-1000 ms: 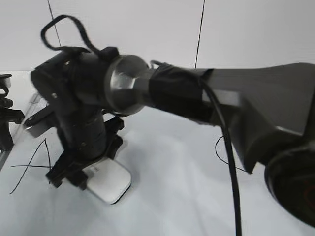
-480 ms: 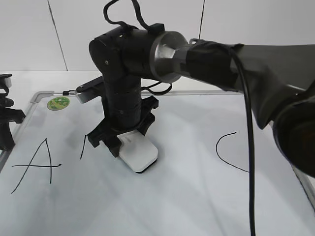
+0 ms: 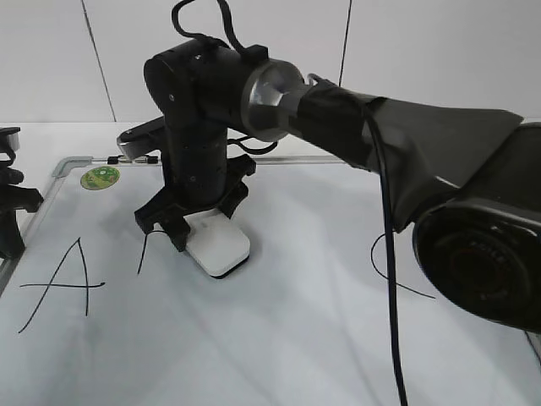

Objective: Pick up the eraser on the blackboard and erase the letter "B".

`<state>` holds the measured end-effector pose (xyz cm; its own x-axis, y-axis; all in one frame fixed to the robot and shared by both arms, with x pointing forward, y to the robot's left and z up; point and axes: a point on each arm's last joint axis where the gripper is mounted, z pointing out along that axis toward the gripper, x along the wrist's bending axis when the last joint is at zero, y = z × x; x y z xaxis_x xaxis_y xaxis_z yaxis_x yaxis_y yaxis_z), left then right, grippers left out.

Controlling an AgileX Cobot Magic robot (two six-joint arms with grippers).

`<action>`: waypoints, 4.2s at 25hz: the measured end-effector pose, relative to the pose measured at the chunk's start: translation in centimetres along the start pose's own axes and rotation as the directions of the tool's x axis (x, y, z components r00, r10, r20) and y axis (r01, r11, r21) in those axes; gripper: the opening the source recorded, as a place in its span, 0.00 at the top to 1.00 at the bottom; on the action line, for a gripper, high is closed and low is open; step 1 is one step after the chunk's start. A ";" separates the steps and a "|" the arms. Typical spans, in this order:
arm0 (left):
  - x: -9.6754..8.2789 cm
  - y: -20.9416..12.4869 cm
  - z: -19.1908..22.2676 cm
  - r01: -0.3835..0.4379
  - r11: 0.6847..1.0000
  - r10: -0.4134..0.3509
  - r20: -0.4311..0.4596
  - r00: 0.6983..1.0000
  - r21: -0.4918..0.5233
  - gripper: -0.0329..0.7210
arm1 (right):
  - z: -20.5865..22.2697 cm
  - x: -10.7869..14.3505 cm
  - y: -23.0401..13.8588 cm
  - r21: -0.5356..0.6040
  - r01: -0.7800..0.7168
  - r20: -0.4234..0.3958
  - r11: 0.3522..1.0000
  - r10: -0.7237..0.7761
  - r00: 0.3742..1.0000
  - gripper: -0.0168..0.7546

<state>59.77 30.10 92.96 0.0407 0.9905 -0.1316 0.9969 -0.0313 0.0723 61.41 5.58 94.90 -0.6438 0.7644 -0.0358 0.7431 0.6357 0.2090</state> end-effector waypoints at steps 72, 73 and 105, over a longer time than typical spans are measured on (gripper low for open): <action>0.0 0.0 0.0 0.000 1.000 0.000 0.006 1.000 0.006 0.93 | 0.1 -2.3 0.9 -0.056 -0.011 -0.025 0.998 0.010 1.000 0.25; 0.0 0.0 0.0 0.000 1.000 0.000 0.006 1.000 0.006 0.93 | -0.1 -2.5 0.8 -0.051 -0.010 -0.017 0.999 0.009 1.000 0.25; 0.0 0.0 0.0 0.000 1.000 0.000 0.006 1.000 0.006 0.93 | -16.6 -18.3 -16.1 -0.043 -0.482 0.077 0.875 0.484 0.872 0.25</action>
<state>59.76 30.05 92.91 0.0409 0.9897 -0.1374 0.9973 -0.0319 0.0667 58.21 -20.40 108.37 -0.1875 0.9823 -0.0056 0.9527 0.1832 0.2427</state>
